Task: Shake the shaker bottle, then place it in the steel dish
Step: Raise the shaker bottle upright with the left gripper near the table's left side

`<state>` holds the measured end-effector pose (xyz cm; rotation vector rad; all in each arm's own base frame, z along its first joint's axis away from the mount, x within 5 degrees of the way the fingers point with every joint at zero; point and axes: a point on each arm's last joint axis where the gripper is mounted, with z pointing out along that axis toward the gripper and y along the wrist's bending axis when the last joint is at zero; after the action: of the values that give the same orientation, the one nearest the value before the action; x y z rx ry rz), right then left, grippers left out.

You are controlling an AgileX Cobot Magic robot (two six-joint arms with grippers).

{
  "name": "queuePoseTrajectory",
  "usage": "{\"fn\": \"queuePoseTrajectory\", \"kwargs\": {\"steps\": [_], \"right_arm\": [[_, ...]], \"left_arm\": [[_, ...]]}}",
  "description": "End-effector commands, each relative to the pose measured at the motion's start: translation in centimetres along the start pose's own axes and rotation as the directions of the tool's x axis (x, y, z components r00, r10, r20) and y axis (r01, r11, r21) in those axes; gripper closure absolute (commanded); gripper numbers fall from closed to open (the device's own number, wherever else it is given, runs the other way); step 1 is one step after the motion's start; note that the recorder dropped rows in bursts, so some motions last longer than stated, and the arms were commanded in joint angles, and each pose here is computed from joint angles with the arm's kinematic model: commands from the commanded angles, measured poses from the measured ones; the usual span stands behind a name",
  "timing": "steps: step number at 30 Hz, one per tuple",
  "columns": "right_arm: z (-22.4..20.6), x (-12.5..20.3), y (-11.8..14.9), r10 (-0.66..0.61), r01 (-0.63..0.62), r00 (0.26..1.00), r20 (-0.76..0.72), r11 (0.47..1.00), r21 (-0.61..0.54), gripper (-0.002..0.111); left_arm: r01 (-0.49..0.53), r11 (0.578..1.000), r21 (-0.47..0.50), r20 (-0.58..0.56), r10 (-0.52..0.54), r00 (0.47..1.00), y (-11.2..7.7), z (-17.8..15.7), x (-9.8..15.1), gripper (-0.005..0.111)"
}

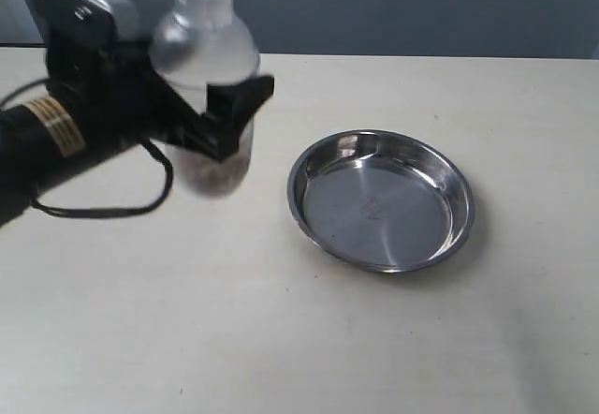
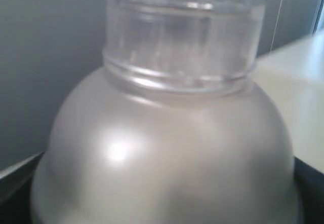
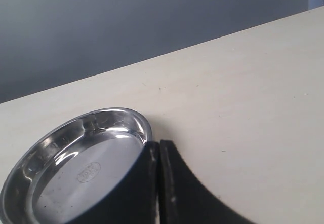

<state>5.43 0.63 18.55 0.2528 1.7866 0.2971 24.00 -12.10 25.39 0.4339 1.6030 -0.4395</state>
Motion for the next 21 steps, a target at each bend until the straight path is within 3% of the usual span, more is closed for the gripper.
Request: {"fn": "queuePoseTrajectory", "kwargs": {"steps": [1,2,4,5,7,8,9,11,13,15,17,19,21], "right_arm": [[0.0,-0.1,0.0,-0.007,0.007,1.0,0.012,1.0,-0.003,0.109],[0.0,-0.1,0.0,-0.007,0.007,1.0,0.012,1.0,-0.003,0.109],[0.0,-0.1,0.0,-0.007,0.007,1.0,0.012,1.0,-0.003,0.109],[0.0,-0.1,0.0,-0.007,0.007,1.0,0.012,1.0,-0.003,0.109],[0.0,-0.1,0.0,-0.007,0.007,1.0,0.012,1.0,-0.003,0.109],[0.0,-0.1,0.0,-0.007,0.007,1.0,0.012,1.0,-0.003,0.109],[0.0,-0.1,0.0,-0.007,0.007,1.0,0.012,1.0,-0.003,0.109],[0.0,-0.1,0.0,-0.007,0.007,1.0,0.012,1.0,-0.002,0.109],[0.0,-0.1,0.0,-0.007,0.007,1.0,0.012,1.0,-0.003,0.109],[0.0,-0.1,0.0,-0.007,0.007,1.0,0.012,1.0,-0.003,0.109],[0.0,-0.1,0.0,-0.007,0.007,1.0,0.012,1.0,-0.003,0.109],[0.0,-0.1,0.0,-0.007,0.007,1.0,0.012,1.0,-0.003,0.109],[0.0,-0.1,0.0,-0.007,0.007,1.0,0.012,1.0,-0.002,0.109]], "left_arm": [[0.004,0.999,-0.052,0.133,0.003,0.991,0.0,-2.2,-4.1,0.107],[0.025,0.99,-0.139,0.016,-0.023,1.0,1.1,-1.7,-2.1,0.107],[0.136,0.958,-0.253,-0.028,-0.148,0.989,2.4,-1.2,-0.3,0.107],[0.131,0.97,-0.207,0.007,-0.132,0.991,1.7,-1.4,-1.2,0.107],[-0.039,0.999,0.023,0.22,0.033,0.975,-1.6,-3.0,-5.3,0.107],[-0.092,0.992,0.087,0.33,0.058,0.942,-2.7,-3.9,-7.0,0.107],[-0.123,0.987,0.105,0.356,0.078,0.931,-3.3,-4.7,-7.9,0.107],[-0.065,0.998,-0.006,0.167,0.065,0.984,-2.1,-4.3,-6.1,0.107],[0.005,0.977,-0.215,-0.064,-0.019,0.998,0.7,-2.8,-1.6,0.107],[0.074,0.951,-0.301,-0.13,-0.118,0.984,1.5,-2.3,0.2,0.107],[0.025,0.981,-0.191,-0.083,-0.041,0.996,-0.1,-2.7,-1.2,0.107],[-0.047,0.997,-0.064,0.063,0.051,0.997,-2.2,-3.5,-3.5,0.107],[-0.021,0.996,-0.083,0.061,0.026,0.998,-2.1,-3.5,-2.9,0.107]]}}
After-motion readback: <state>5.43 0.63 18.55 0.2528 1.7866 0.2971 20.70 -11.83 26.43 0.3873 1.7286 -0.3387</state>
